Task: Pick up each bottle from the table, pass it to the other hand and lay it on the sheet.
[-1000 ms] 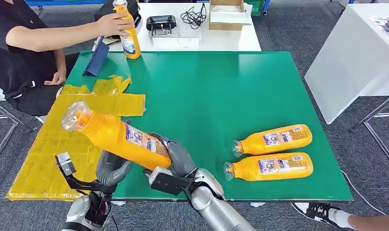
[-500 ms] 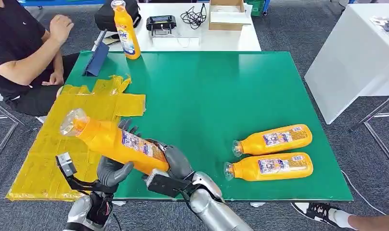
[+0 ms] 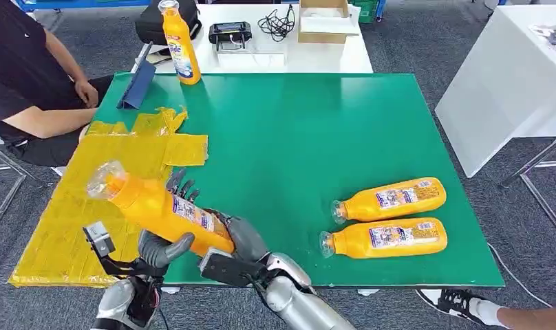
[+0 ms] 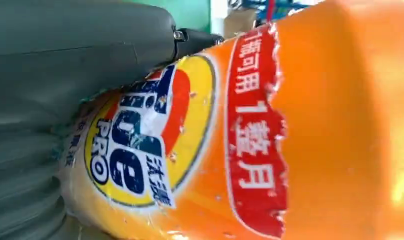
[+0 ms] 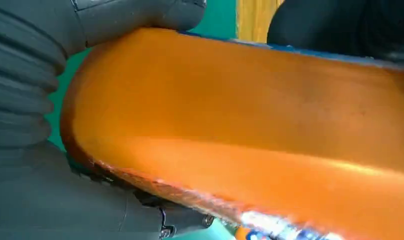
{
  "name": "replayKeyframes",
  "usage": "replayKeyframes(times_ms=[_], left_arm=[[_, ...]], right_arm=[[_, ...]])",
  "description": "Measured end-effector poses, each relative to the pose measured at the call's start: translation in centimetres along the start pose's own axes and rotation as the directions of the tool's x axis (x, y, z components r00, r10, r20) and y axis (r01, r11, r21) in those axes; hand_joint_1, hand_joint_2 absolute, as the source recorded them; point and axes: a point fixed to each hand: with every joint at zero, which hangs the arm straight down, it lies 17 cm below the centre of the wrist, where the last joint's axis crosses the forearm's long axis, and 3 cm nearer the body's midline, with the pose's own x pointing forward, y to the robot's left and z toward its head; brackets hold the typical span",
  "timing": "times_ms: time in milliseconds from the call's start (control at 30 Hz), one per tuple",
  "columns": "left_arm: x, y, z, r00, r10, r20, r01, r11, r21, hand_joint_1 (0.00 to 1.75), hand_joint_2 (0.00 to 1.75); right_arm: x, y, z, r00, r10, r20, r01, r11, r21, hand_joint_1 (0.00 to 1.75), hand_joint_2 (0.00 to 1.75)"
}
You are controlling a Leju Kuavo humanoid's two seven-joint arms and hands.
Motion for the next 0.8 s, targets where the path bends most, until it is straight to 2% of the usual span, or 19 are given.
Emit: replayKeyframes(times_ms=[100,567,600,667,733,767,800], left_arm=[[0.3,-0.3,0.1,0.998,-0.052,0.02,0.052,0.999,-0.01,1.75,1.75],[1.0,-0.7,-0.1,0.993,-0.104,0.048,0.105,0.994,-0.017,1.75,1.75],[1.1,-0.7,-0.1,0.991,-0.126,0.054,0.127,0.992,-0.014,1.75,1.75],[1.2,-0.8,-0.4,0.978,-0.199,0.067,0.2,0.98,-0.011,1.75,1.75],[1.3,-0.7,-0.7,0.934,-0.349,0.082,0.35,0.937,0.004,1.75,1.75],[1.4,-0.5,-0.9,0.877,-0.471,0.094,0.471,0.882,0.022,1.75,1.75],[1.6,-0.1,-1.1,0.797,-0.595,0.1,0.594,0.803,0.048,1.75,1.75]], right_arm=[[0.4,0.4,-0.2,1.0,0.004,0.006,-0.004,1.0,0.016,1.75,1.75],[0.7,0.4,-0.5,0.999,0.033,0.025,-0.033,0.999,0.025,1.75,1.75],[0.7,0.2,-0.5,0.999,0.039,0.029,-0.04,0.999,0.02,0.0,1.75],[0.7,-0.3,-0.6,0.997,0.068,0.037,-0.068,0.998,-0.001,0.0,1.75],[0.5,-1.5,-0.7,0.992,0.12,0.037,-0.119,0.992,-0.042,0.0,1.75],[0.2,-2.1,-0.7,0.989,0.143,0.026,-0.141,0.989,-0.052,0.0,0.0],[0.1,-2.6,-0.7,0.987,0.158,0.021,-0.156,0.986,-0.059,0.0,0.0]])
